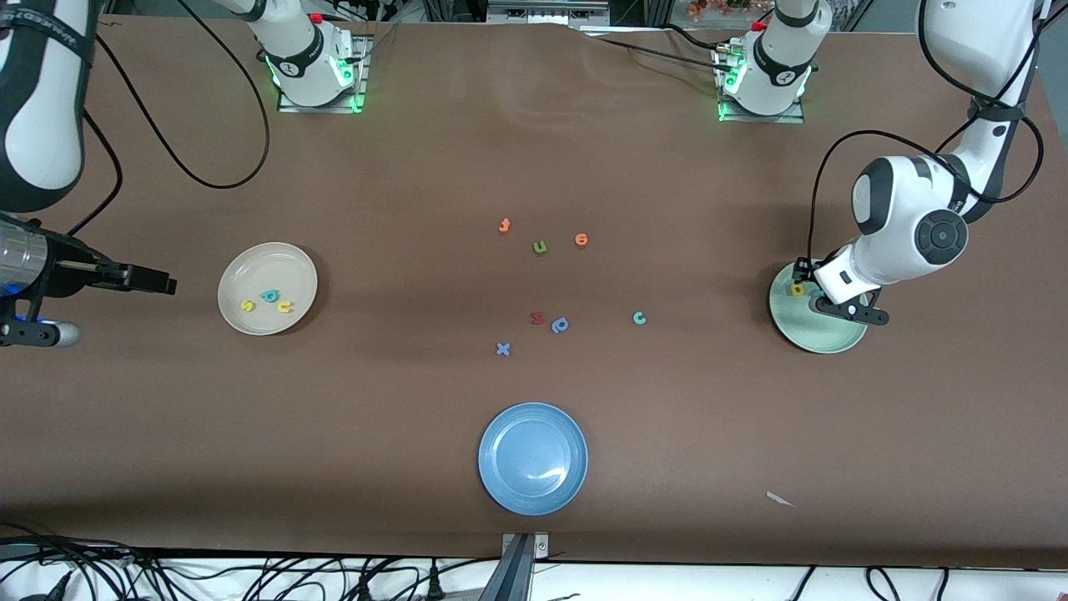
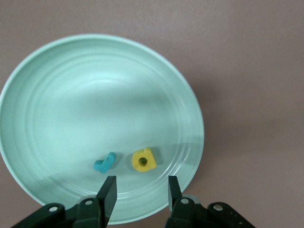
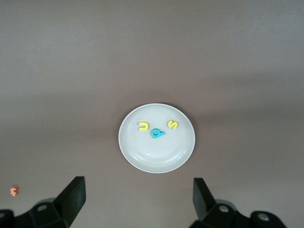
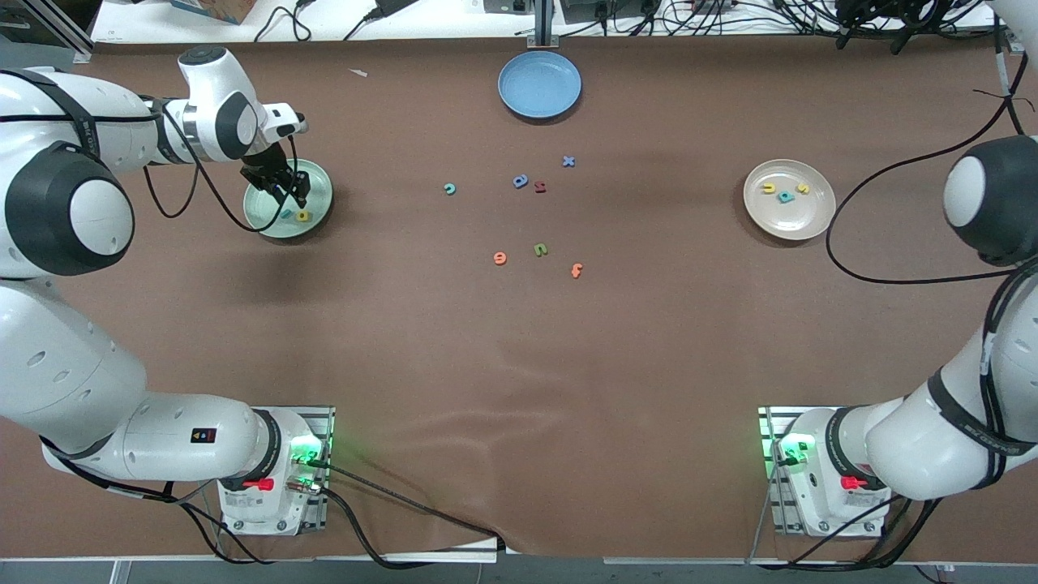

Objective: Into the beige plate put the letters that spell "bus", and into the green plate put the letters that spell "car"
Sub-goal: 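Retract the right arm to rest while the left gripper reaches the teal c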

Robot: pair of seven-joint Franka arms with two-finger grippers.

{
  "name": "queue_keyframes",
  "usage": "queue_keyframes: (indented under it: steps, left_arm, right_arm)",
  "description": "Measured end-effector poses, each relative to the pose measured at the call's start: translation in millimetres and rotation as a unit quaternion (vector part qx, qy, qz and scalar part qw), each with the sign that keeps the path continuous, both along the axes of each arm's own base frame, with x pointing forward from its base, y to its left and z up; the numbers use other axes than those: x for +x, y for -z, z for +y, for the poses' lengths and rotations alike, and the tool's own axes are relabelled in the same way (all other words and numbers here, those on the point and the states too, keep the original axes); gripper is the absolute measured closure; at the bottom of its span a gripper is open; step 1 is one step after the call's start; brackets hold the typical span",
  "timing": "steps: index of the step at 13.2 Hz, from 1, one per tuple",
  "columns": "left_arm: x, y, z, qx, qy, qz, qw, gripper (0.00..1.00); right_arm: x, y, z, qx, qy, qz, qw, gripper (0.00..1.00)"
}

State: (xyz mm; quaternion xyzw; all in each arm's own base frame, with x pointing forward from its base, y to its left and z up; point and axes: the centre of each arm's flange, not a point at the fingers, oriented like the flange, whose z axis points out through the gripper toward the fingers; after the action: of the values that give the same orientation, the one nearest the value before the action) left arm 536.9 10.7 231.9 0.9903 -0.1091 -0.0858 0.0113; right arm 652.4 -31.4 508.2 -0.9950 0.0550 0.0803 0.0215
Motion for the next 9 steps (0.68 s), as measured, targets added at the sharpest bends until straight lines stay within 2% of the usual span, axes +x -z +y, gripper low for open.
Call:
queue_keyframes:
  steps: [1,4,6,9]
  left_arm:
    - [4,-5,-11,-0.007,-0.004,-0.007,1.0,0.48]
    - [12,-17,-67,-0.073,-0.042,-0.022,0.996,0.48]
    - [12,-14,-113,-0.112,-0.062,-0.037,0.991,0.48]
    - [6,3,-181,-0.125,-0.062,-0.049,0.989,0.47]
  right_arm:
    - [-2,-10,-6,-0.005,0.006,-0.006,1.0,0.0]
    - [-16,-47,-10,-0.023,0.031,-0.03,0.999,0.0]
    - [-24,-50,-18,-0.025,0.044,-0.037,0.998,0.0]
    - [-34,-46,-23,-0.024,0.042,-0.033,0.998,0.0]
